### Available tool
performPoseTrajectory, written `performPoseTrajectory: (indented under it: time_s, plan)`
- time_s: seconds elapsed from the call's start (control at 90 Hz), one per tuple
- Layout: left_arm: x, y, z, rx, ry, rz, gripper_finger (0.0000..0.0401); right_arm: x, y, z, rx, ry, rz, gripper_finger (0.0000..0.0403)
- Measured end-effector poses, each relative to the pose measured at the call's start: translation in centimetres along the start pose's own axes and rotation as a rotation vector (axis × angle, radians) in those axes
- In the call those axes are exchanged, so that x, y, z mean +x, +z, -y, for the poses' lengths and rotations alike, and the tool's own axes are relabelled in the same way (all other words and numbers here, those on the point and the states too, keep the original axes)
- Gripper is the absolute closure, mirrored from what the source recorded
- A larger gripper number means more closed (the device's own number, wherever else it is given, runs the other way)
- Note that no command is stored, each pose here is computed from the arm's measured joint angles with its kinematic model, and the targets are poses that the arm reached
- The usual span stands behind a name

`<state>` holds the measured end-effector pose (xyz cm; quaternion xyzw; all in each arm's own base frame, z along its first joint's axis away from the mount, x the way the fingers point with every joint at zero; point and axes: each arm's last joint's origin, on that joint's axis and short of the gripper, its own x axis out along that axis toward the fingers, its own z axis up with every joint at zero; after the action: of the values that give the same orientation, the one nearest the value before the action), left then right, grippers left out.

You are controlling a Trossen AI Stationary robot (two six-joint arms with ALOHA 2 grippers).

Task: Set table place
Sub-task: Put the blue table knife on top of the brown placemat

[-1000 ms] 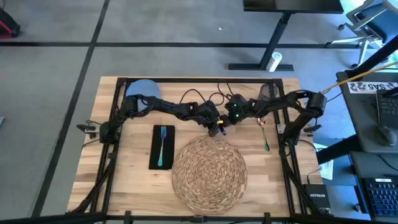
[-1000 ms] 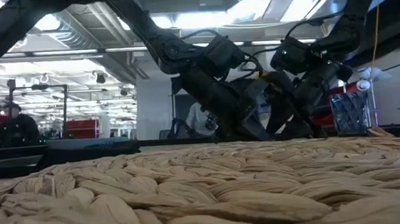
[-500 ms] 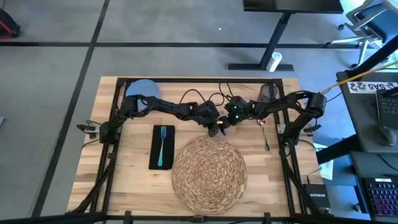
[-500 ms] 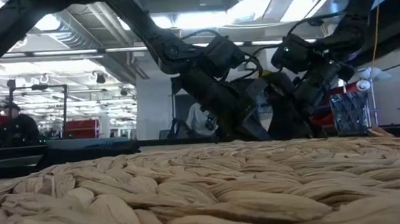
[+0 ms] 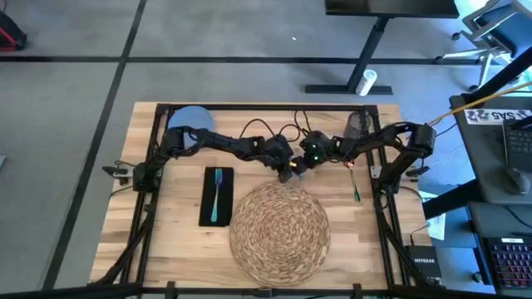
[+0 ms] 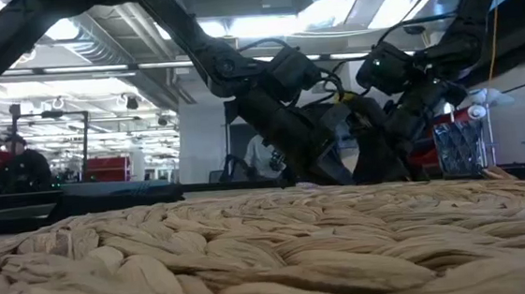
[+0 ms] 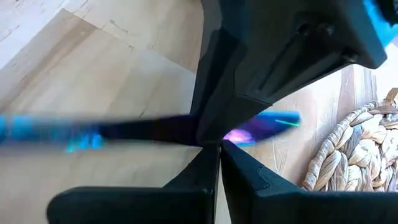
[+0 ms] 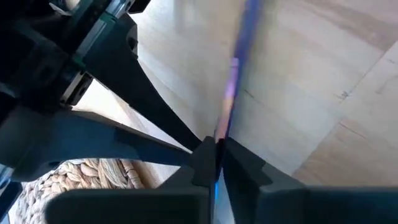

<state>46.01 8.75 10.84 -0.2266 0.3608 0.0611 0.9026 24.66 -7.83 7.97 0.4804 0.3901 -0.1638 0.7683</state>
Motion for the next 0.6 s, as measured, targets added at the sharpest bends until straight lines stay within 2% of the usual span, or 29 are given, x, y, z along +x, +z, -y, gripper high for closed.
performPoseTrajectory:
  time_s: [0.3,0.6]
  plan:
    - [-1.2,0.8,0.3,-0.008,0.01,0.008,0.0401,0.0,0.0,0.0,-0.003,-0.011,0.002,0.0402]
    - [-7.2,4.7,2.4,0.079,0.043,0.135,0.0401,0.0,0.0,0.1,-0.005,-0.017,0.009,0.0402]
